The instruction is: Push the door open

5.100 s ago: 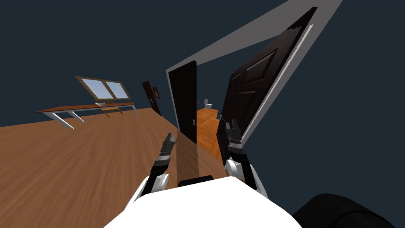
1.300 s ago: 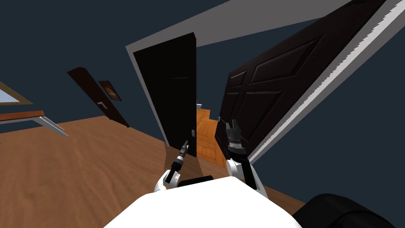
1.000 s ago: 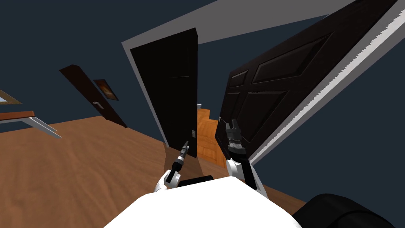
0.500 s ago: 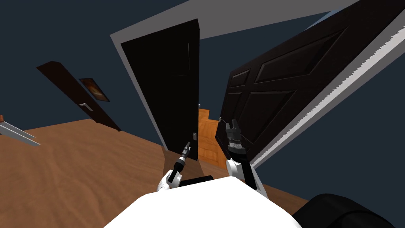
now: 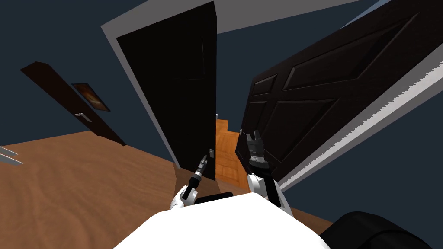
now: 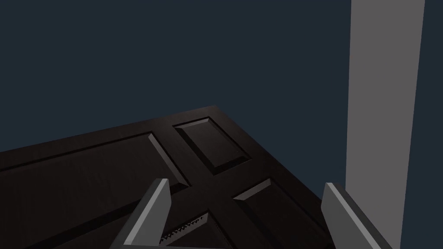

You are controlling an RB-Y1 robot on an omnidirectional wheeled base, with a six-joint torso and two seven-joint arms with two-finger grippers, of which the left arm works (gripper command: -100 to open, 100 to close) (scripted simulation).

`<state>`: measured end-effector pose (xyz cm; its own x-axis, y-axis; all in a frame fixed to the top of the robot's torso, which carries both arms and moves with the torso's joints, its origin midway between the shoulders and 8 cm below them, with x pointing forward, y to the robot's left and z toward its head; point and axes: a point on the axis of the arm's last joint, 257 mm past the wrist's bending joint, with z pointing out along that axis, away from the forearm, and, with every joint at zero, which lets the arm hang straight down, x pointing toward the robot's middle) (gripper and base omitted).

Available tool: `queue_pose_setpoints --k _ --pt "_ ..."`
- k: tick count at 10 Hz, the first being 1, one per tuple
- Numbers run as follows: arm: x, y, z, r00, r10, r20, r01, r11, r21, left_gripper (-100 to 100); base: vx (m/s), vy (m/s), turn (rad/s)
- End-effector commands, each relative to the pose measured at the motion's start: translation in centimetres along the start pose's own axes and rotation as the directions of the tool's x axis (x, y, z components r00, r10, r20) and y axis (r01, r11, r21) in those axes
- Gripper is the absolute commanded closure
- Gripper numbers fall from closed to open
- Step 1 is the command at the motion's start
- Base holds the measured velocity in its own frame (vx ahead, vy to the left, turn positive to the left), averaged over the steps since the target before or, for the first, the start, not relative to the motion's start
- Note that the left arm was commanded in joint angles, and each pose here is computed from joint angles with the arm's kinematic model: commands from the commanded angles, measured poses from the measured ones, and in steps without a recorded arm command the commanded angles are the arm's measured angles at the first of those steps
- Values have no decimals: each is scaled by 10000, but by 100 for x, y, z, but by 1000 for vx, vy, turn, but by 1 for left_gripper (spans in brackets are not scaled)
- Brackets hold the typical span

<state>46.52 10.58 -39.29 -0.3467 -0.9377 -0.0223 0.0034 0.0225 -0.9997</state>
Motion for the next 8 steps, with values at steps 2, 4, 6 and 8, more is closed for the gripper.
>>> queue_pose_setpoints --k 2,4,6,8 --pt "-10 0 8 10000 -22 72 22 10000 -3 -100 196 -93 -28" --pt "64 -11 35 9997 -195 114 195 9998 35 -100 203 -79 -32" --pt "41 -10 28 9998 -143 101 143 9999 26 100 33 -17 5" --pt "41 -10 28 9998 -143 101 143 9999 26 100 -25 14 -13"
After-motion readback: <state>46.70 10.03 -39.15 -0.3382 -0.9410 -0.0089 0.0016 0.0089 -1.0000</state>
